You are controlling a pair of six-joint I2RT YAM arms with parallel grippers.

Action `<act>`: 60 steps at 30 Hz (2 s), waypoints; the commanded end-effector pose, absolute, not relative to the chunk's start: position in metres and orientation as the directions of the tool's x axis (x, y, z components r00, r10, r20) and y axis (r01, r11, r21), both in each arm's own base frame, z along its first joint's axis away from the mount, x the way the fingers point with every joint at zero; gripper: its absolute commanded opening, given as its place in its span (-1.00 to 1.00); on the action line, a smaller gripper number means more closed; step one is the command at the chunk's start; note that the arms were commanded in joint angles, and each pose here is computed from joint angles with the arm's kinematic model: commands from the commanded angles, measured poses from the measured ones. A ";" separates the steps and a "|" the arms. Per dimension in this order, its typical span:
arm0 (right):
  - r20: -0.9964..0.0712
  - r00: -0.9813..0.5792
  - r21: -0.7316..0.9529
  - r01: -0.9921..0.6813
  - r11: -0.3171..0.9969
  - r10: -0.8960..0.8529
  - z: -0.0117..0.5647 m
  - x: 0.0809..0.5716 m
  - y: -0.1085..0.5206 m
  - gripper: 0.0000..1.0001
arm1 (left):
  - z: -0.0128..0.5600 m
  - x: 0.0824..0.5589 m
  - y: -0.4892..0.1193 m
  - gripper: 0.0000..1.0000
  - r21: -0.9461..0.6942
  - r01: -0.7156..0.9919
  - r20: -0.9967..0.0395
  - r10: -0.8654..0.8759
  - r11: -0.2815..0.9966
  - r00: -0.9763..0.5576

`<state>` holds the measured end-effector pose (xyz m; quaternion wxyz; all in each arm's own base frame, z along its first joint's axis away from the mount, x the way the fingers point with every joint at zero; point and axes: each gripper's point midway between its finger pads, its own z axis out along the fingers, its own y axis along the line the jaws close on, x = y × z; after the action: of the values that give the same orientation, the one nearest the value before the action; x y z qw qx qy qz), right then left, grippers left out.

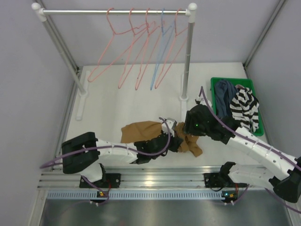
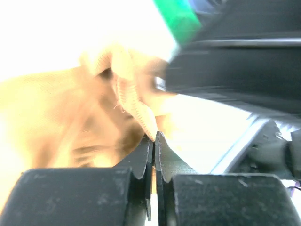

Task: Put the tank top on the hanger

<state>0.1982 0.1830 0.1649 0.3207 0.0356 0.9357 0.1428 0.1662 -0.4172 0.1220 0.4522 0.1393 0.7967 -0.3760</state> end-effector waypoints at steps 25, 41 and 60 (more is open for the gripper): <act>-0.441 -0.849 0.397 0.107 0.911 0.292 0.089 0.157 0.160 -0.19 | 0.131 0.206 -0.256 -1.00 -0.616 0.264 -0.732 -0.415 0.742 -0.540; -0.343 -0.880 0.456 0.151 0.877 0.329 0.055 0.135 0.164 -0.02 | 0.119 0.196 -0.239 -1.00 -0.604 0.242 -0.727 -0.401 0.759 -0.558; -0.401 -0.852 0.404 0.165 0.900 0.336 0.050 0.149 0.156 -0.66 | 0.125 0.196 -0.243 -1.00 -0.573 0.257 -0.738 -0.355 0.778 -0.574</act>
<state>0.1245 0.1508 0.0295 0.1946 0.1266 0.9560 0.1791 0.1916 -0.2386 0.1051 0.4506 -0.0314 0.8316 -0.3233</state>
